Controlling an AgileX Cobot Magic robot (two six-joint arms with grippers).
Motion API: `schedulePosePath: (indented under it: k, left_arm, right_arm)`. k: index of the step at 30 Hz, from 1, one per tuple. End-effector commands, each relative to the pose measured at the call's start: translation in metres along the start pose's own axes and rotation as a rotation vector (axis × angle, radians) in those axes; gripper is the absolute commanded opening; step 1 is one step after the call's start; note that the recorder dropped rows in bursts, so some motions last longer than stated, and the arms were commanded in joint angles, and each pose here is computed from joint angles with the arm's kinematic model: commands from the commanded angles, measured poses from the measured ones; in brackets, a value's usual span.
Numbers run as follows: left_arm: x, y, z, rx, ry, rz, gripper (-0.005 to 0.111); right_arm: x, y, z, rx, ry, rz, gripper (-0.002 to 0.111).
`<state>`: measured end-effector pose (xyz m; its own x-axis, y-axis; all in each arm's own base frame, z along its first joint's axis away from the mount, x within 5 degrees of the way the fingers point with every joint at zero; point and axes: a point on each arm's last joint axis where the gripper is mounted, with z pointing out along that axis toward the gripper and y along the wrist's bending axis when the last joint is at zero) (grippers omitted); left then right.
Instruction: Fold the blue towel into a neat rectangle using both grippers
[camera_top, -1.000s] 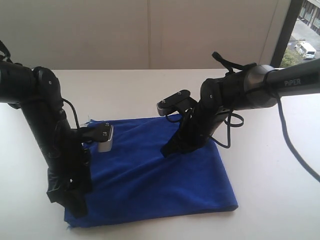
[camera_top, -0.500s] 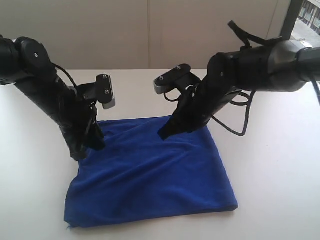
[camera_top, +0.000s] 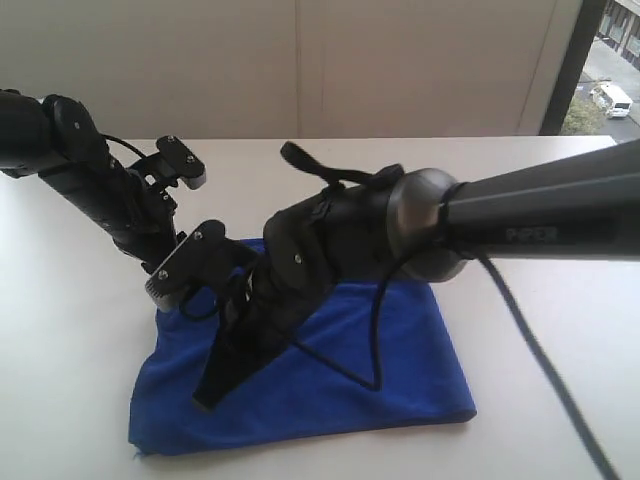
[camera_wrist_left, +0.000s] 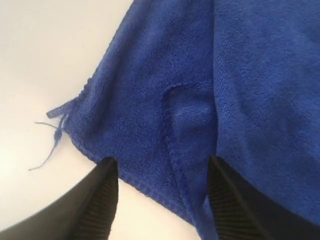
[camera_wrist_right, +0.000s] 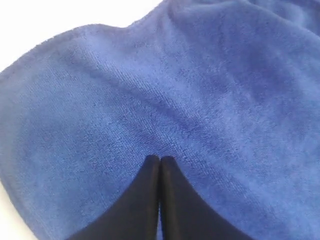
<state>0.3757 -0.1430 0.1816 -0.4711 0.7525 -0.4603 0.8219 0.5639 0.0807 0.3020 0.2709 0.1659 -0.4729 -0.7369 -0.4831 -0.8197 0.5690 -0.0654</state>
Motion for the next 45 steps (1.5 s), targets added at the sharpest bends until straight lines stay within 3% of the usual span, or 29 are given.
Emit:
schedulePosePath:
  k: [1,8,12,17,26,34,45]
  left_arm:
    - [-0.007,0.007,0.010,0.027,0.005,-0.021,0.059]
    - [-0.015,0.012,0.026,0.090,0.019,-0.028,0.059]
    - [-0.019,0.010,0.031,0.127,-0.025,0.052,0.059]
    - [-0.022,0.012,0.037,0.108,-0.072,0.113,0.059]
    - [-0.019,0.012,0.049,0.122,-0.072,0.092,0.058]
    - [-0.020,0.012,0.049,0.118,-0.088,0.090,0.038]
    - [-0.022,0.016,0.049,0.075,-0.106,0.084,0.001]
  right_arm:
    - [0.006,0.002,0.019,-0.007,0.027,0.018,0.000]
    - [0.009,0.005,0.024,-0.018,0.044,0.028,0.000]
    - [0.010,0.005,0.025,-0.024,0.049,0.037,0.000]
    - [0.014,0.008,0.027,-0.037,0.060,0.054,0.000]
    - [0.026,0.010,0.032,-0.030,0.066,0.060,0.000]
    - [0.026,0.010,0.032,-0.029,0.064,0.060,0.000]
    - [0.026,0.010,0.033,-0.031,0.066,0.063,0.000]
